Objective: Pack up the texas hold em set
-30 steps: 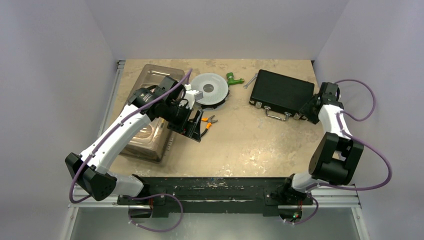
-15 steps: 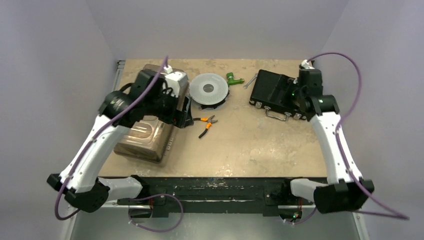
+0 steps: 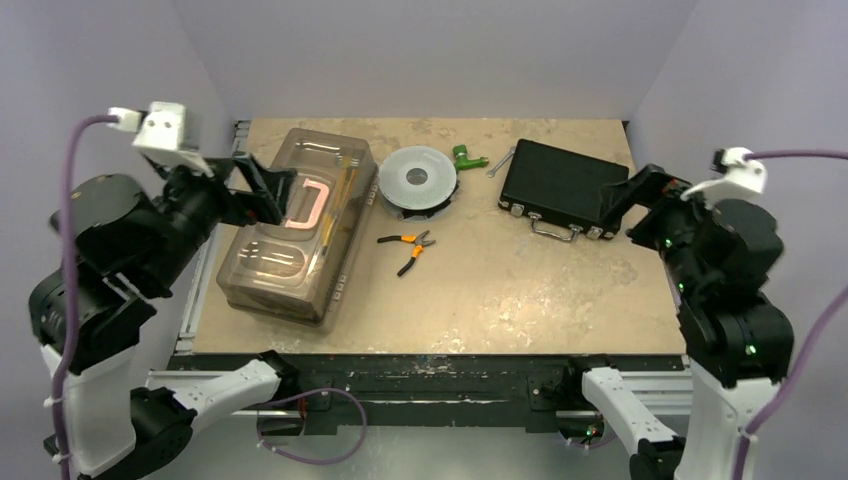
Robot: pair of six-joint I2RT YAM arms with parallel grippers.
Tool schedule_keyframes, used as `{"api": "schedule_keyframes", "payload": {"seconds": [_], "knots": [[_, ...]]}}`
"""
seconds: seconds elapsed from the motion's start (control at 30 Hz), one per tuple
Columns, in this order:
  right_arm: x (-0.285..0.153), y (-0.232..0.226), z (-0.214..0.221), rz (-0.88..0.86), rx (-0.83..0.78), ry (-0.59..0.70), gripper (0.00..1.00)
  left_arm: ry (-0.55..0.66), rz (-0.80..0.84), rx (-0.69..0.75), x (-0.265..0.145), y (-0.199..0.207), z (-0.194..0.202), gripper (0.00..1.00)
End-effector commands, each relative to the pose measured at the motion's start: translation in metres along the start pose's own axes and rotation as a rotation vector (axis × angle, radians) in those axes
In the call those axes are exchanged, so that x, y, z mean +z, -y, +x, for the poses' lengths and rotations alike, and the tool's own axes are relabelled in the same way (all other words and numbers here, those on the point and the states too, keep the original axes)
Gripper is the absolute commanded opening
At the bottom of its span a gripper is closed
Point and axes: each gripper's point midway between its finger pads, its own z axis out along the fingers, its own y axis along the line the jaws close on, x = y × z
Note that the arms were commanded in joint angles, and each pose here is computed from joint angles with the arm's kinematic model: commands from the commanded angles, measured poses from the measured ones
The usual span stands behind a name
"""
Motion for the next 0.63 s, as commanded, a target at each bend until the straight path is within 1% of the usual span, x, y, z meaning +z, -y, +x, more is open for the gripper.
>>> {"api": "schedule_keyframes", "payload": {"seconds": [0.0,0.07,0.1,0.2,0.3,0.43,0.53,0.6], "knots": [[-0.048,0.019,-0.059,0.101,0.01,0.249,0.99,0.302,-0.162,-0.024,-0.038,-0.037,-0.068,1.0],[-0.067,0.02,-0.083,0.096,0.027,0.376,0.99,0.374,-0.188,-0.034,-0.053,-0.046,-0.079,1.0],[-0.076,0.014,-0.093,0.058,0.028,0.429,0.99,0.4,-0.195,-0.036,-0.059,-0.049,-0.083,1.0],[-0.088,0.007,-0.109,0.016,0.057,0.51,0.99,0.448,-0.192,-0.048,-0.072,-0.053,-0.087,1.0],[-0.084,0.01,-0.111,0.039,0.101,0.504,0.99,0.438,-0.197,-0.058,-0.077,-0.056,-0.082,1.0],[-0.078,0.021,-0.101,0.101,0.188,0.474,0.99,0.407,-0.204,-0.074,-0.075,-0.058,-0.068,1.0],[-0.074,0.021,-0.093,0.097,0.161,0.441,0.99,0.394,-0.207,-0.082,-0.069,-0.058,-0.06,1.0],[-0.071,0.023,-0.092,0.12,0.177,0.43,0.99,0.392,-0.203,-0.085,-0.065,-0.056,-0.06,0.99]]}}
